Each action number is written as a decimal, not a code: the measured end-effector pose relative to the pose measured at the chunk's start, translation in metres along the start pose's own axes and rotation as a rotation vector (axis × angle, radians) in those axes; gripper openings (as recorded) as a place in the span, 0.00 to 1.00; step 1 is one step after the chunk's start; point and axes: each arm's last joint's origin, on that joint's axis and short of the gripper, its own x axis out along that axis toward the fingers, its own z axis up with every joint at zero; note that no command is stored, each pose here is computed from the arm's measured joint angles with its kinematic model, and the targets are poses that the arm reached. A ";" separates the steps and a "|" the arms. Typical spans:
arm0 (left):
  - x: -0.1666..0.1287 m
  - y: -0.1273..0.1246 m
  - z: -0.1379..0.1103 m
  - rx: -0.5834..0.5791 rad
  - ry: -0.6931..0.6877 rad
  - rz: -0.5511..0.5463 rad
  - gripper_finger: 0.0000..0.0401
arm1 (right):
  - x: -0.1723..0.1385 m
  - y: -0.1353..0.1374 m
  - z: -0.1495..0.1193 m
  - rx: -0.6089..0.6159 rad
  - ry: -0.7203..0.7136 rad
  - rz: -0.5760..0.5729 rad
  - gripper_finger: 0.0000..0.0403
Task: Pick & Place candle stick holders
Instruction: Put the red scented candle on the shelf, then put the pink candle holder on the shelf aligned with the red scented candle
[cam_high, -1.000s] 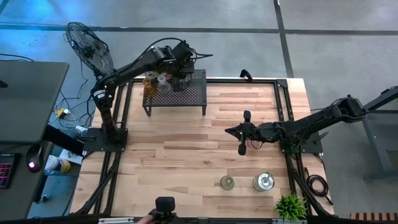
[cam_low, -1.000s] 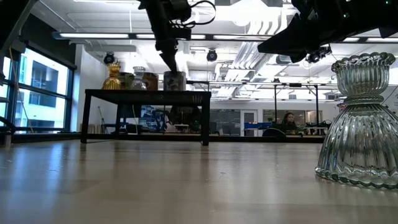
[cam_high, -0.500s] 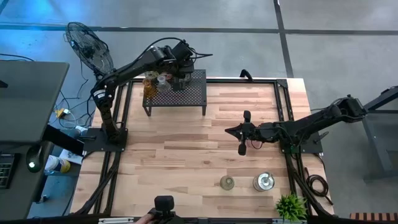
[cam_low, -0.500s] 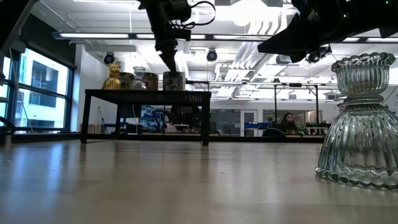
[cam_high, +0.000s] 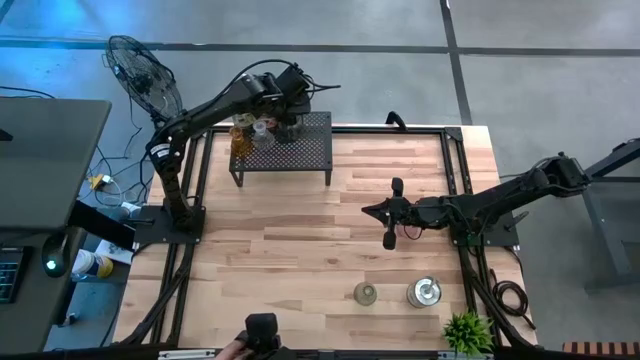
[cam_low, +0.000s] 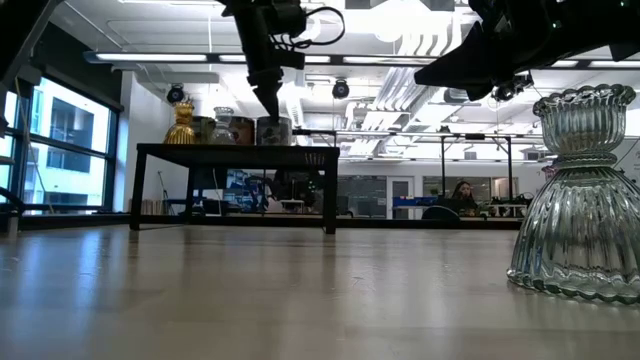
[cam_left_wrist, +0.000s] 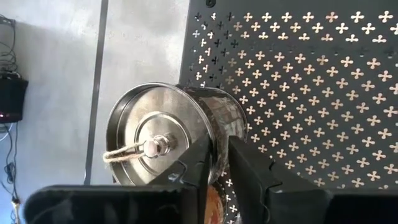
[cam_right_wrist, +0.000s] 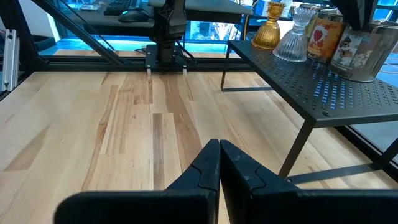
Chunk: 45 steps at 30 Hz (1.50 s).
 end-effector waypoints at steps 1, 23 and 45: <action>0.000 0.000 0.000 0.000 0.000 0.000 0.15 | 0.000 0.000 0.000 0.000 0.000 0.000 0.00; 0.000 0.002 0.000 -0.002 0.025 0.059 0.17 | 0.000 0.000 0.000 0.000 0.000 0.000 0.00; -0.069 -0.029 0.004 0.024 -0.172 -0.008 0.16 | 0.000 0.000 0.000 -0.012 0.003 0.000 0.00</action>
